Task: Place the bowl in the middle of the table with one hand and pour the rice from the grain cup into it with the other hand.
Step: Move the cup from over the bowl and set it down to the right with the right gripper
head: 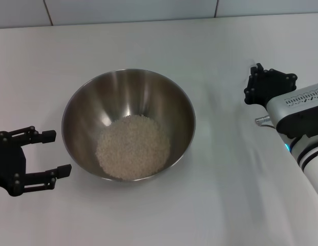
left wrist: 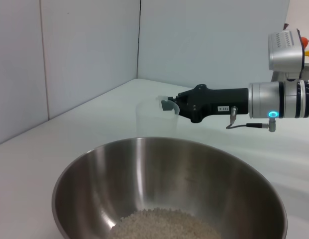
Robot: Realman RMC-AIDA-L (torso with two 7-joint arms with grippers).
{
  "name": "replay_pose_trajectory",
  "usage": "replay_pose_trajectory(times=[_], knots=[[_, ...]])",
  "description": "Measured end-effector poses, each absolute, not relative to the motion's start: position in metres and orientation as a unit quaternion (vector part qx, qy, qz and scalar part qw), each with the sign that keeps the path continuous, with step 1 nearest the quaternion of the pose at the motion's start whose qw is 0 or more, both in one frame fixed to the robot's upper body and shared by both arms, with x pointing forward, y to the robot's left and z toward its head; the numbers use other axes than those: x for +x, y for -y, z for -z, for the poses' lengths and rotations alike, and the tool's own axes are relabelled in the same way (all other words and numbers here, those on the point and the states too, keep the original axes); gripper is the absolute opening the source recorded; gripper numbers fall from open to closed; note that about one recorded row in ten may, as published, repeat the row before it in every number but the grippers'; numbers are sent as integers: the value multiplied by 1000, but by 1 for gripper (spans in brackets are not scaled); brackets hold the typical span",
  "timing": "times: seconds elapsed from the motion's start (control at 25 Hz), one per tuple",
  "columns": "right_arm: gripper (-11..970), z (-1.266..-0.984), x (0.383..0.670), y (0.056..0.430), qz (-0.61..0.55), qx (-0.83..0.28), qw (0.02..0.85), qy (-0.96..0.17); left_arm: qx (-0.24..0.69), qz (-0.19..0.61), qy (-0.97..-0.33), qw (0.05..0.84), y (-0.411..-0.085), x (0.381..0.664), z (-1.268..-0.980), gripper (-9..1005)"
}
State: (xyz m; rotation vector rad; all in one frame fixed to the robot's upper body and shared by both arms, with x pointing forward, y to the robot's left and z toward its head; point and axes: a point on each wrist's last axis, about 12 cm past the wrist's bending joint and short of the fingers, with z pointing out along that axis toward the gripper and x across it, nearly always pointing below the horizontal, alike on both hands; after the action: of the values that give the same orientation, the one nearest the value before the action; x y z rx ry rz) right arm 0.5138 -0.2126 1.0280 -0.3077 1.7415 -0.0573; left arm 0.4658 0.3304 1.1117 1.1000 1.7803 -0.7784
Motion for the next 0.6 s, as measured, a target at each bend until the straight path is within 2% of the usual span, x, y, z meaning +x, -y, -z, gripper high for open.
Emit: replay_pose_trajectory(times=[0.6], knots=[[30,-1017,520,210,-5,-145,623,-769,444,311,-715,441,-330,468,-1113,812]])
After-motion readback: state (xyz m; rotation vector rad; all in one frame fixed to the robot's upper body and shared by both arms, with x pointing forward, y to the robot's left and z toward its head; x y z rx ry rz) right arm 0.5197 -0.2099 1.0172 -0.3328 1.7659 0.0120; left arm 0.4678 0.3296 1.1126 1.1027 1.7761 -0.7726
